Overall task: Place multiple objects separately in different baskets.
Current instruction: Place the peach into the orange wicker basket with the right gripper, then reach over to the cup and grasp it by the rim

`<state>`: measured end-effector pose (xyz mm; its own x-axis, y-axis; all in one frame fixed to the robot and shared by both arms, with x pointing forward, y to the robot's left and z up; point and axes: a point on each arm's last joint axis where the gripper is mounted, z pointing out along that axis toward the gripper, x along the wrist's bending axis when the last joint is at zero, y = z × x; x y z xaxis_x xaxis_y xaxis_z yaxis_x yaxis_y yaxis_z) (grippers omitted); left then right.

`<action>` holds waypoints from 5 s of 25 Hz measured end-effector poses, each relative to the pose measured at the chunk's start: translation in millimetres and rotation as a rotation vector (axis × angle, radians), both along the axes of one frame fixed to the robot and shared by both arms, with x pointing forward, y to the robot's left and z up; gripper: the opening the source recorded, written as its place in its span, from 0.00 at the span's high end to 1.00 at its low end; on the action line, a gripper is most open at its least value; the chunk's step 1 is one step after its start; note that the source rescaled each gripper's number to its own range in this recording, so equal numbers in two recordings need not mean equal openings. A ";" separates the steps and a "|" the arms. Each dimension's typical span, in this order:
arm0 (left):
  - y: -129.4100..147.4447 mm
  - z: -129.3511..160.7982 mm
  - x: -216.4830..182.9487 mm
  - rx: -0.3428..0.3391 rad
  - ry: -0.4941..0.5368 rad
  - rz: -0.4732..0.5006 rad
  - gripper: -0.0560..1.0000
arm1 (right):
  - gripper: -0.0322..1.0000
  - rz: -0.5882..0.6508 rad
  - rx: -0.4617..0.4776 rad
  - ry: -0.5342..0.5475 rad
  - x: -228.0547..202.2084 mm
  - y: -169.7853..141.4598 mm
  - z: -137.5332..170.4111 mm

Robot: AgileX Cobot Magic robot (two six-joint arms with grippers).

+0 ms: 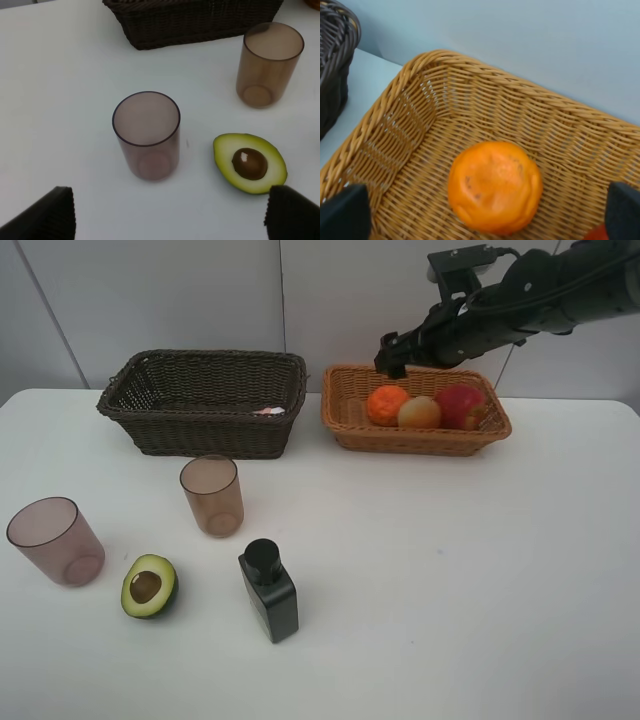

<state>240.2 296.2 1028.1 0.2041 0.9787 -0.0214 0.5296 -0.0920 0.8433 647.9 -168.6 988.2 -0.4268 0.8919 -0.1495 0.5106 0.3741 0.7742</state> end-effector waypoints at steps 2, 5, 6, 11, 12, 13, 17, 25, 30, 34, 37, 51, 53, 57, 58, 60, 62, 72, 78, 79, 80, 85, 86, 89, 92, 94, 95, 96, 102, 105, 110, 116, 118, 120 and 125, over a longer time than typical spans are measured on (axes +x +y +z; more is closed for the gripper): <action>0.0 0.0 0.0 0.000 0.000 0.000 0.00 | 0.01 0.002 -0.002 -0.001 0.0 0.0 0.0; 0.0 0.0 0.0 0.000 0.000 0.000 0.00 | 0.01 0.002 -0.002 -0.001 0.0 0.0 0.0; 0.0 0.0 0.0 0.000 0.000 0.000 0.00 | 0.01 0.002 -0.002 -0.001 0.0 0.0 0.0; 0.0 0.0 0.0 0.000 0.000 0.000 0.00 | 0.01 0.002 -0.002 -0.001 0.0 0.0 0.0; 0.0 0.0 0.0 0.000 0.000 0.000 0.00 | 0.01 0.002 -0.002 -0.001 0.0 0.0 0.0; 0.0 0.0 0.0 0.000 0.000 0.000 0.00 | 0.01 0.002 -0.002 -0.001 0.0 0.0 0.0; 0.0 0.0 0.0 0.000 0.000 0.000 0.00 | 0.00 0.002 -0.002 0.012 -0.7 0.0 -0.8; 0.0 0.0 0.0 0.000 0.000 0.000 0.00 | 0.00 0.035 0.013 -0.013 -14.8 8.9 27.9; 0.0 0.0 0.0 0.000 0.000 0.000 0.00 | 0.00 0.058 0.025 -0.045 -41.6 8.2 54.1; 0.0 0.0 0.0 0.000 0.000 0.000 0.00 | 0.00 0.057 0.031 -0.065 -74.9 -4.3 69.0; 0.0 0.0 0.0 0.000 0.000 0.000 0.00 | 0.00 0.059 0.038 -0.082 -103.6 -14.7 80.2; 0.0 0.0 0.0 0.000 0.000 0.000 0.00 | 0.00 -0.018 -0.036 0.166 -218.3 -61.5 114.3; 0.0 0.0 0.0 0.000 0.000 0.000 0.00 | 0.00 -0.048 -0.057 0.200 -230.7 -68.6 117.6; 0.0 0.0 0.0 0.000 0.000 0.000 0.00 | 0.00 -0.097 -0.048 0.191 -253.5 -81.1 124.7; 0.0 0.0 0.0 0.000 0.000 0.000 0.00 | 0.00 -0.111 -0.042 0.182 -259.5 -85.1 124.6; 0.0 0.0 0.0 0.000 0.000 0.000 0.00 | 0.00 -0.143 -0.034 0.178 -270.4 -93.3 118.8; 0.0 0.0 0.0 0.000 0.000 0.000 0.00 | 0.00 -0.178 -0.024 0.172 -283.1 -101.7 113.0; 0.0 0.0 0.0 0.000 0.000 0.000 0.00 | 0.00 -0.362 0.080 0.081 -345.6 -127.3 91.7; 0.0 0.0 0.0 0.000 0.000 0.000 0.00 | 0.00 -0.411 0.129 -0.023 -376.6 -129.8 78.1; 0.0 0.0 0.0 0.000 0.000 0.000 0.00 | 0.00 -0.418 0.134 -0.048 -381.5 -130.0 78.0; 0.0 0.0 0.0 0.000 0.000 0.000 0.00 | 0.00 -0.420 0.139 -0.071 -385.9 -130.1 77.8; 0.0 0.0 0.0 0.000 0.000 0.000 0.00 | 0.00 -0.423 0.155 -0.151 -401.0 -130.1 77.3; 0.0 0.0 0.0 0.000 0.000 0.000 0.00 | 0.00 -0.422 0.158 -0.165 -403.8 -130.1 77.0; 0.0 0.0 0.0 0.000 0.000 0.000 0.00 | 0.00 -0.420 0.163 -0.191 -411.3 -130.0 72.5; 0.0 0.0 0.0 0.000 0.000 0.000 0.00 | 0.00 -0.420 0.164 -0.216 -415.9 -130.4 71.7; 0.0 0.0 0.0 0.000 0.000 0.000 0.00 | 0.00 -0.420 0.164 -0.216 -415.9 -130.4 71.7; 0.0 0.0 0.0 0.000 0.000 0.000 0.00 | 0.00 -0.420 0.164 -0.216 -415.9 -130.4 71.7; 0.0 0.0 0.0 0.000 0.000 0.000 0.00 | 0.00 -0.418 0.168 -0.215 -415.9 -129.9 71.7; 0.0 0.0 0.0 0.000 0.000 0.000 0.00 | 0.00 -0.425 0.166 -0.216 -415.9 -130.6 71.7; 0.0 0.0 0.0 0.000 0.000 0.000 0.00 | 0.00 -0.426 0.167 -0.215 -415.9 -130.6 71.7; 0.0 0.0 0.0 0.000 0.000 0.000 0.00 | 0.00 -0.426 0.167 -0.215 -415.9 -130.7 71.7; 0.0 0.0 0.0 0.000 0.000 0.000 0.00 | 0.00 -0.426 0.167 -0.215 -415.9 -130.7 71.7; 0.0 0.0 0.0 0.000 0.000 0.000 0.00 | 0.00 -0.426 0.167 -0.215 -415.9 -130.7 71.7; 0.0 0.0 0.0 0.000 0.000 0.000 0.00 | 0.00 -0.426 0.167 -0.215 -415.9 -130.7 71.7; 0.0 0.0 0.0 0.000 0.000 0.000 0.00 | 0.00 -0.426 0.166 -0.216 -415.9 -130.7 71.7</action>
<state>240.2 296.2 1028.1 0.2041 0.9787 -0.0214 0.5296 -0.0920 0.8433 232.0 -299.3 1059.9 0.0057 0.9994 -0.0353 0.4130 0.0298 0.9102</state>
